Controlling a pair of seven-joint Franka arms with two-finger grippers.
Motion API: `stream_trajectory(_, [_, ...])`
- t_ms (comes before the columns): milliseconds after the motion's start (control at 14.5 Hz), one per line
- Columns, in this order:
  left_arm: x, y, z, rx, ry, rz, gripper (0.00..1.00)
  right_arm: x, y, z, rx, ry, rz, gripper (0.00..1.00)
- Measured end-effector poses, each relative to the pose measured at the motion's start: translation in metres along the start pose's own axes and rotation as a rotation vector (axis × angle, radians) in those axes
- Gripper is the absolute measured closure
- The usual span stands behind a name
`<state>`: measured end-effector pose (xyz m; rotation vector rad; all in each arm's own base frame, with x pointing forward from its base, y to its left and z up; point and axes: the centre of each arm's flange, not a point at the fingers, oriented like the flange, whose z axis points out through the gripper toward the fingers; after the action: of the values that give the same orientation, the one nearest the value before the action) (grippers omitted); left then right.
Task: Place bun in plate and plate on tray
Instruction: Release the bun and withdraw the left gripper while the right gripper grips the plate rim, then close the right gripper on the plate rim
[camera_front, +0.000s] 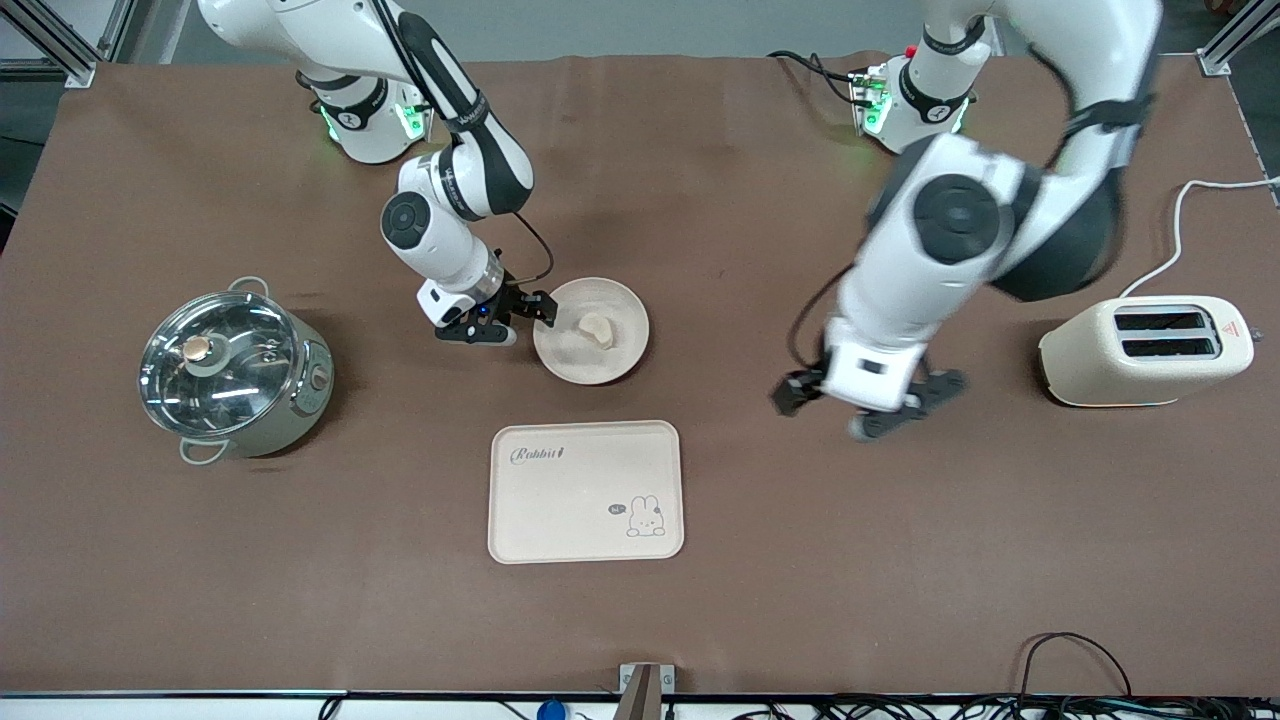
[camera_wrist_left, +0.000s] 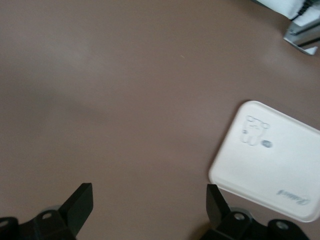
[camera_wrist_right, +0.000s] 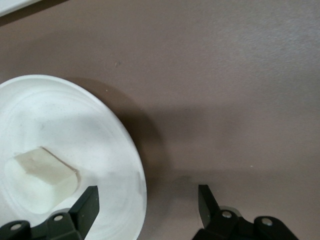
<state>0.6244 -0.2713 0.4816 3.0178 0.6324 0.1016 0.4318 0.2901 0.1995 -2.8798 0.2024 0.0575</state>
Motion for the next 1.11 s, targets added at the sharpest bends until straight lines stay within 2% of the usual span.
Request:
stream_trajectory(138, [0.038,-0.050,-0.036,0.018,0.016,0.075,0.00,0.002,-0.002,0.001,0.001,0.001,0.000,0.25])
stream_trajectory(207, [0.052,-0.074,-0.053,0.025,0.026,0.108,0.00,0.003,-0.002,0.002,0.000,0.001,0.000,0.25])
stream_trajectory(346, [0.070,-0.118,-0.087,0.041,0.045,0.174,0.00,0.004,-0.003,0.005,-0.001,0.000,0.000,0.39])
stream_trajectory(415, [0.074,-0.137,-0.104,0.051,0.050,0.210,0.00,0.004,-0.002,0.006,-0.003,-0.001,0.000,0.40])
stream_trajectory(553, [0.072,-0.165,-0.132,0.076,0.047,0.278,0.00,0.004,-0.001,0.009,-0.006,-0.002,0.002,0.41])
stream_trajectory(622, [0.068,-0.176,-0.145,0.088,0.042,0.311,0.00,0.004,0.000,0.010,-0.008,0.000,0.003,0.47])
stream_trajectory(830, [0.054,-0.197,-0.177,0.117,0.032,0.398,0.00,0.004,-0.001,0.013,-0.009,-0.001,0.004,0.51])
stream_trajectory(1106, [0.029,-0.220,-0.205,0.147,-0.002,0.441,0.00,0.002,-0.008,0.013,0.015,-0.006,0.029,0.58])
